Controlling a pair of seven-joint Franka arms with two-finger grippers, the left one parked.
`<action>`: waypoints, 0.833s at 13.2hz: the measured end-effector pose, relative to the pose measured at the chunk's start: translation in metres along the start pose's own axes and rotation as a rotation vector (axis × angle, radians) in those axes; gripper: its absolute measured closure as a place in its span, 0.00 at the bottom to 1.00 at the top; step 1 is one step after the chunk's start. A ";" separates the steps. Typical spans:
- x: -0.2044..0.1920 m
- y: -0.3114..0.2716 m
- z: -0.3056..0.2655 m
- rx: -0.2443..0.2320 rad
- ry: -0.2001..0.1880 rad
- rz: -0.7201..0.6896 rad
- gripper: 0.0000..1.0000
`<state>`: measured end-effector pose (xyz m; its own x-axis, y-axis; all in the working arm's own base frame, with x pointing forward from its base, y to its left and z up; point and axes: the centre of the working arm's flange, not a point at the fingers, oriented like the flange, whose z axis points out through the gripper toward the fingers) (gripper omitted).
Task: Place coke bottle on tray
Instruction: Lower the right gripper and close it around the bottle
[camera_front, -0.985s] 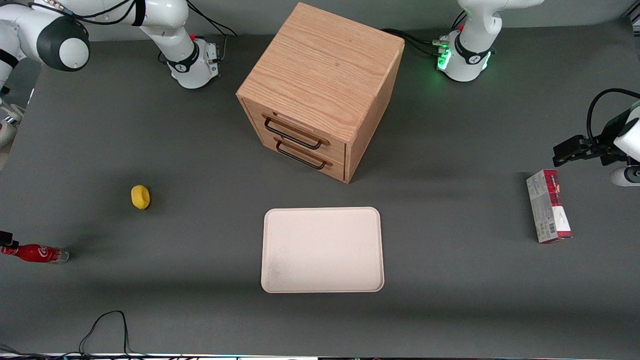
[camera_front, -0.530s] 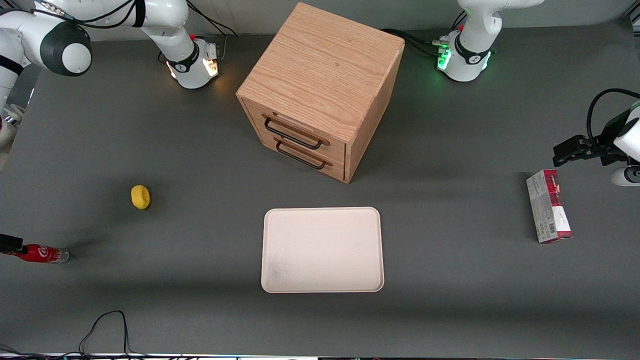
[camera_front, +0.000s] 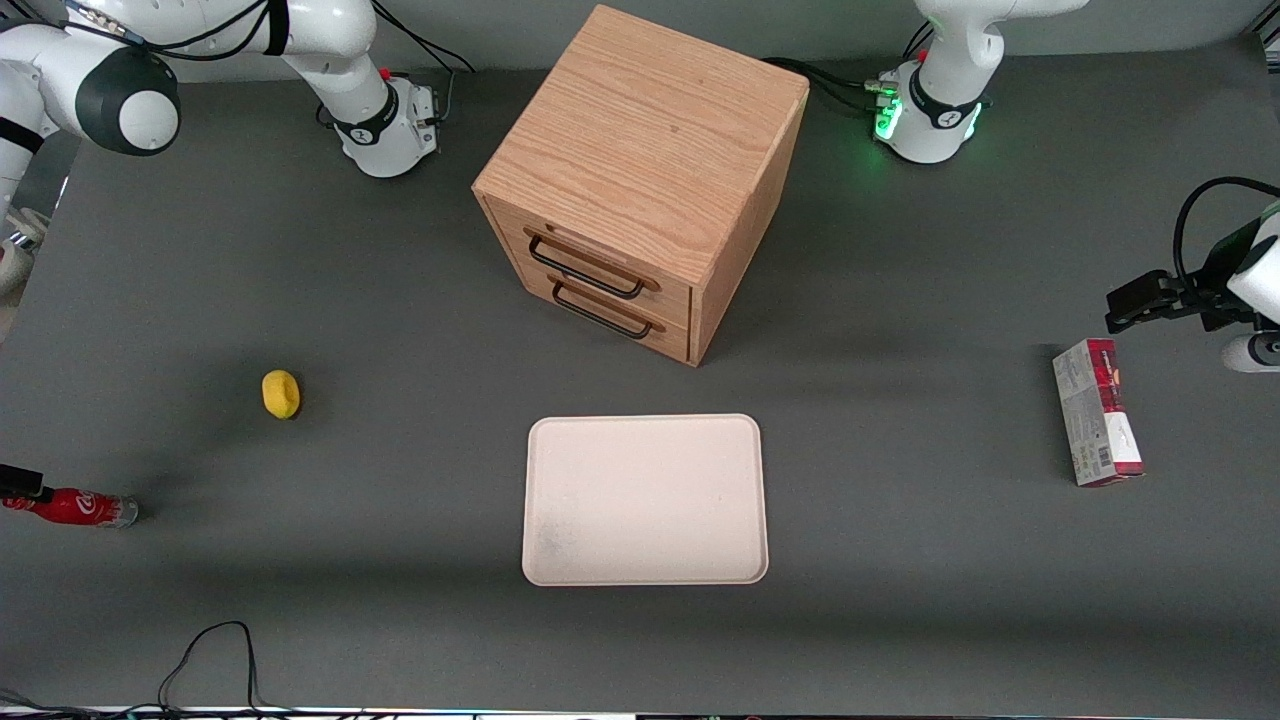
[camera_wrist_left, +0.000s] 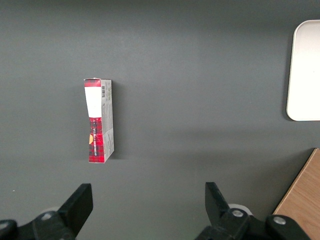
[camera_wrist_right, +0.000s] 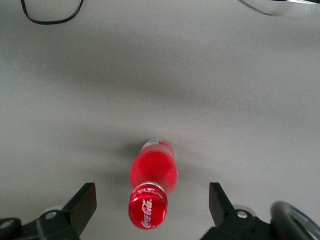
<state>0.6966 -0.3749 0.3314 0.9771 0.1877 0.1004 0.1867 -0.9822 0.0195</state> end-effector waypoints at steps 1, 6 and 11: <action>0.000 -0.001 0.002 0.002 -0.001 -0.001 0.00; 0.001 -0.002 0.007 0.007 -0.007 -0.002 0.04; 0.001 -0.003 0.008 0.008 -0.007 -0.005 0.58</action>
<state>0.6982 -0.3715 0.3240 0.9769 0.1925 0.0929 0.1922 -0.9813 0.0124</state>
